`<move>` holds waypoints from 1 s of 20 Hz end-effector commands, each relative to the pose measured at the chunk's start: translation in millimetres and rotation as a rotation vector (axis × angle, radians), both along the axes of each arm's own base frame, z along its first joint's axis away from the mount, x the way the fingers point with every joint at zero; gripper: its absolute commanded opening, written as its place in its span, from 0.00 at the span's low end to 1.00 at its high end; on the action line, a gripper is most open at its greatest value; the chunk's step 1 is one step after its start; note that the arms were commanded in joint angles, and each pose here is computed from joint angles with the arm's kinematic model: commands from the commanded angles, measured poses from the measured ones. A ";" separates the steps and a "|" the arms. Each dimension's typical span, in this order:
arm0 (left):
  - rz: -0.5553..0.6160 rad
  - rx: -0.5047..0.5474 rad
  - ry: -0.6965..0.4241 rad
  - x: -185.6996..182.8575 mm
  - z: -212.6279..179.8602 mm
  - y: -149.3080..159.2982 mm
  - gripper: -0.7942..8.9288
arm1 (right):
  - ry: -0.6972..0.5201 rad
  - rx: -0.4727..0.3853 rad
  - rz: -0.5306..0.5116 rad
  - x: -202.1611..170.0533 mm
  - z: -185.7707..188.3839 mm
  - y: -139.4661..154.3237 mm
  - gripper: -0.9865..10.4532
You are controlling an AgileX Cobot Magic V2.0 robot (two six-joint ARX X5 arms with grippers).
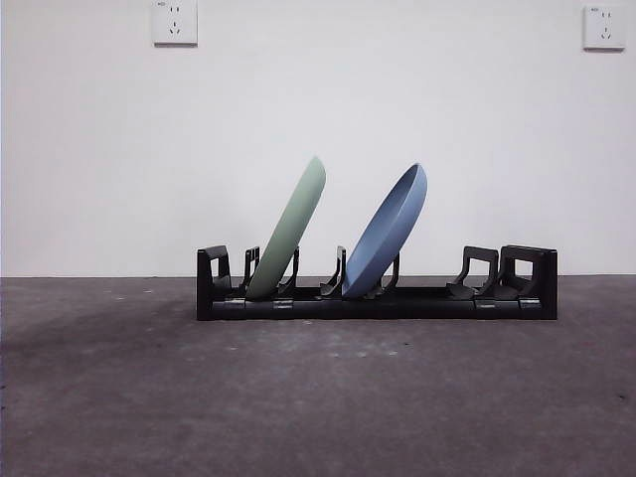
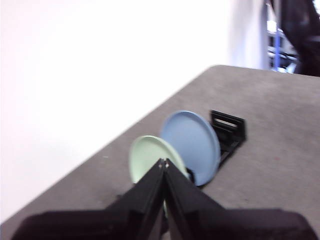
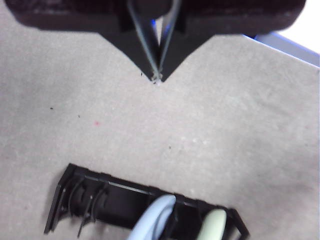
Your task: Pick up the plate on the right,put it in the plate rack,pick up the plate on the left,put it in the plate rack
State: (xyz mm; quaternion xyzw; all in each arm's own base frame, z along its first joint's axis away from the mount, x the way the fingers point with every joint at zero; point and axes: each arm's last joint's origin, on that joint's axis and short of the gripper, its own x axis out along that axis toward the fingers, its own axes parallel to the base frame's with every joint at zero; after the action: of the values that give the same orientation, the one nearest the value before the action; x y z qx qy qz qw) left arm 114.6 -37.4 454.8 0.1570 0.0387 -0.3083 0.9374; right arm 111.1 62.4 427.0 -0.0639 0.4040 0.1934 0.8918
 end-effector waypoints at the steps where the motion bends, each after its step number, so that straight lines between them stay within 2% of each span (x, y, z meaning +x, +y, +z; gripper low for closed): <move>1: 0.125 0.033 -0.076 -11.3 -9.1 18.6 0.08 | 0.049 -0.024 -0.005 6.9 -5.6 4.1 0.09; 3: 0.236 0.037 -0.168 -20.1 -25.8 27.2 0.08 | 0.077 -0.040 -0.005 15.7 -9.5 9.2 0.09; 5: 0.293 0.032 -0.262 -24.8 -55.5 31.5 0.08 | 0.104 -0.056 -0.005 24.1 -13.5 14.0 0.09; 7: 0.341 0.013 -0.293 -23.7 -96.4 34.6 0.08 | 0.130 -0.071 -0.006 32.2 -17.8 18.7 0.09; 9: 0.391 -0.021 -0.265 -20.7 -139.4 36.9 0.08 | 0.151 -0.083 -0.005 38.6 -21.3 22.4 0.09; 13: 0.485 -0.073 -0.120 -17.8 -215.6 39.6 0.08 | 0.183 -0.101 -0.005 48.2 -27.2 27.9 0.09; 20: 0.519 -0.145 -0.033 -18.4 -288.7 40.1 0.08 | 0.169 -0.094 -0.005 54.8 -28.4 31.7 0.09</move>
State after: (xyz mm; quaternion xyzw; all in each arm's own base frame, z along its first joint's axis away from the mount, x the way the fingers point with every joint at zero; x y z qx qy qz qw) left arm 95.9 2.5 167.4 0.0933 0.0434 -0.0595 0.9929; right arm 164.2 92.9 399.9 -0.0907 0.4867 0.1781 0.8504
